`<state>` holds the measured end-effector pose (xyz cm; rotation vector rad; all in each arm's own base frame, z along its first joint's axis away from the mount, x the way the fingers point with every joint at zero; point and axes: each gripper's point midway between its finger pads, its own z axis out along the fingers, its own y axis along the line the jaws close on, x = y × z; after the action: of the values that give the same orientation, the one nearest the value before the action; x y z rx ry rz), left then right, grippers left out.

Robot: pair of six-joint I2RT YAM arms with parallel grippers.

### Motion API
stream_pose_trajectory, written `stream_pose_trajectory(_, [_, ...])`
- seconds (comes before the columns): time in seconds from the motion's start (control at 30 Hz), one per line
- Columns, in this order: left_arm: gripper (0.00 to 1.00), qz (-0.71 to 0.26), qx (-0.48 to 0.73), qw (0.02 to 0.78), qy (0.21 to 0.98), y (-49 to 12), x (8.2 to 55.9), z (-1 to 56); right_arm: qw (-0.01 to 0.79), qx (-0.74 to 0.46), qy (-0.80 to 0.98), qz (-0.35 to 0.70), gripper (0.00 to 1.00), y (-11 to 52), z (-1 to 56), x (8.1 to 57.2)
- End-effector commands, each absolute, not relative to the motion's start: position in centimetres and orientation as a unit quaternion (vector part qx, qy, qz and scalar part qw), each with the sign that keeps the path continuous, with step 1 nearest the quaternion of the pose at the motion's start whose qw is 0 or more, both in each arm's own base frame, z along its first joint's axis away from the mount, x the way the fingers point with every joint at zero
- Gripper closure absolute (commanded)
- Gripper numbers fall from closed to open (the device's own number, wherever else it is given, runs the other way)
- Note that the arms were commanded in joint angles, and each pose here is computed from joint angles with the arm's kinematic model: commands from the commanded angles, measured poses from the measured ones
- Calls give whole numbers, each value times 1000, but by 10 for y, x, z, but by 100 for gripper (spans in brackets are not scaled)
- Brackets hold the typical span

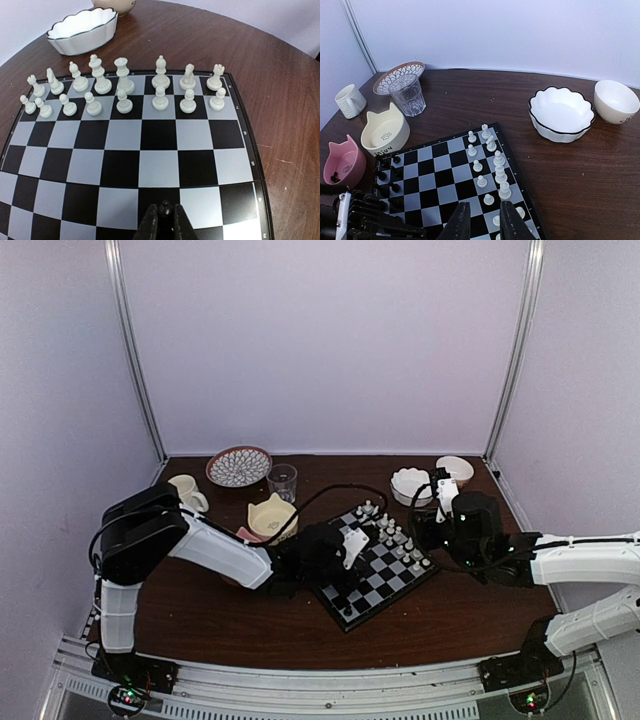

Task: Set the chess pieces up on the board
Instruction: Place the bishop on the chessboard.

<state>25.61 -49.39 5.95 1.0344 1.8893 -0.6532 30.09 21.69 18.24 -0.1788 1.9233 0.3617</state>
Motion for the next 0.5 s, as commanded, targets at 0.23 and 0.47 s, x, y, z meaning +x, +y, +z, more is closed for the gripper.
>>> stream_pose_trajectory(0.23, [67, -277, 407, 434, 755, -499, 253, 67, 557, -67, 813, 156, 76, 214, 182, 304])
stream_pose_trajectory(0.47, [62, -275, 403, 439, 754, -495, 253, 89, 556, -74, 812, 159, 76, 216, 185, 303])
